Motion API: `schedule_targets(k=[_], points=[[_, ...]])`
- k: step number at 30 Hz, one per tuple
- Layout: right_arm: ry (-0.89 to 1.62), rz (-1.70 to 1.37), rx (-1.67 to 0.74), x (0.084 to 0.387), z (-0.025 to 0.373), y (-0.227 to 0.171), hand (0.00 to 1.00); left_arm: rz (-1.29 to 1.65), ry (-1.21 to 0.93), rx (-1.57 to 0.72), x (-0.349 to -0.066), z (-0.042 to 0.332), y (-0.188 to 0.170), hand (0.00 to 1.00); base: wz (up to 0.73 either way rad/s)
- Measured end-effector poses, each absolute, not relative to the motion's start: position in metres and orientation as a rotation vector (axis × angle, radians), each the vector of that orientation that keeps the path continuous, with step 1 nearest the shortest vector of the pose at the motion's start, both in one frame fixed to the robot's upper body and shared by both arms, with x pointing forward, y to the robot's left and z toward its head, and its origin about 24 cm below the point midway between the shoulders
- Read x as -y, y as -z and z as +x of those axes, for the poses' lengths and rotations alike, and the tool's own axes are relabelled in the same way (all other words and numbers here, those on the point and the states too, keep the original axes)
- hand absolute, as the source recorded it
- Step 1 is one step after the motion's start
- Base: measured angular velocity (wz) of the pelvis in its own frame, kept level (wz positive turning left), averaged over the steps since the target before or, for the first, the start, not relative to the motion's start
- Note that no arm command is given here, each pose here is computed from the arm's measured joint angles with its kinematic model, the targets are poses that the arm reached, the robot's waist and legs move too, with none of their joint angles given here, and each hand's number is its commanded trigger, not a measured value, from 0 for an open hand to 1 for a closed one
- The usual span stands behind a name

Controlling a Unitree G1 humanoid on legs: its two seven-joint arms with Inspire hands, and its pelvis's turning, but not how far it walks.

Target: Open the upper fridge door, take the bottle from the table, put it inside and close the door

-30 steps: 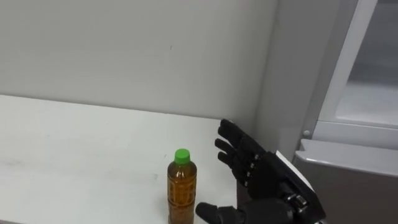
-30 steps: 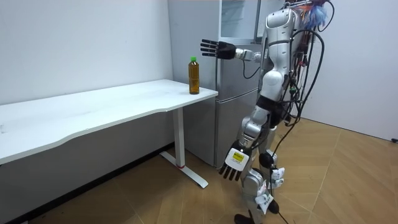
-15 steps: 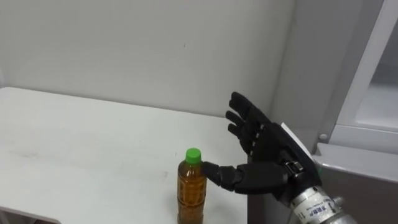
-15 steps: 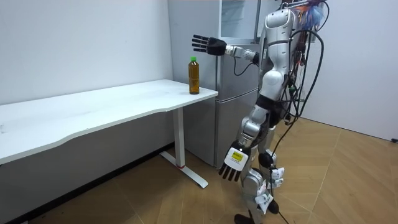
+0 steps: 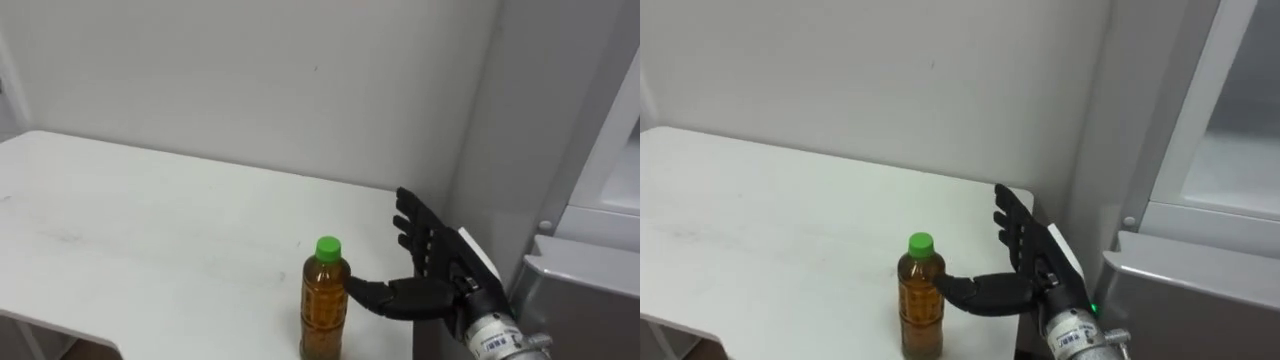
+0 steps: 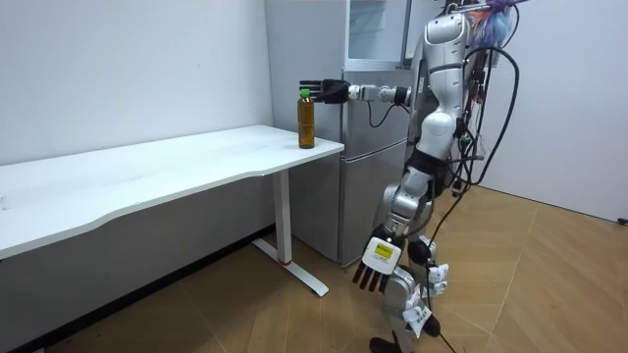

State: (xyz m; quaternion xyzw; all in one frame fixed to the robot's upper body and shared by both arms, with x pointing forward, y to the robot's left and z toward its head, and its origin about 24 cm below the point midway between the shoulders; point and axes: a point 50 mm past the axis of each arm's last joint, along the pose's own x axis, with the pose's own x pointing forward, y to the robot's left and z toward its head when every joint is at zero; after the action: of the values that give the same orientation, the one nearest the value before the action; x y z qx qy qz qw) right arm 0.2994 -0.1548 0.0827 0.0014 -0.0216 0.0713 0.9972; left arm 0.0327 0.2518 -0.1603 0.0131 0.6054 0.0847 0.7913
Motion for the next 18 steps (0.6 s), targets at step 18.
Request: schedule_targets(k=[18], points=[[-0.158, 0.018, 0.014, 0.146, 0.317, -0.084, 0.00, 0.024, -0.154, -1.330, -0.249, 0.037, 0.161, 0.00, 0.04]])
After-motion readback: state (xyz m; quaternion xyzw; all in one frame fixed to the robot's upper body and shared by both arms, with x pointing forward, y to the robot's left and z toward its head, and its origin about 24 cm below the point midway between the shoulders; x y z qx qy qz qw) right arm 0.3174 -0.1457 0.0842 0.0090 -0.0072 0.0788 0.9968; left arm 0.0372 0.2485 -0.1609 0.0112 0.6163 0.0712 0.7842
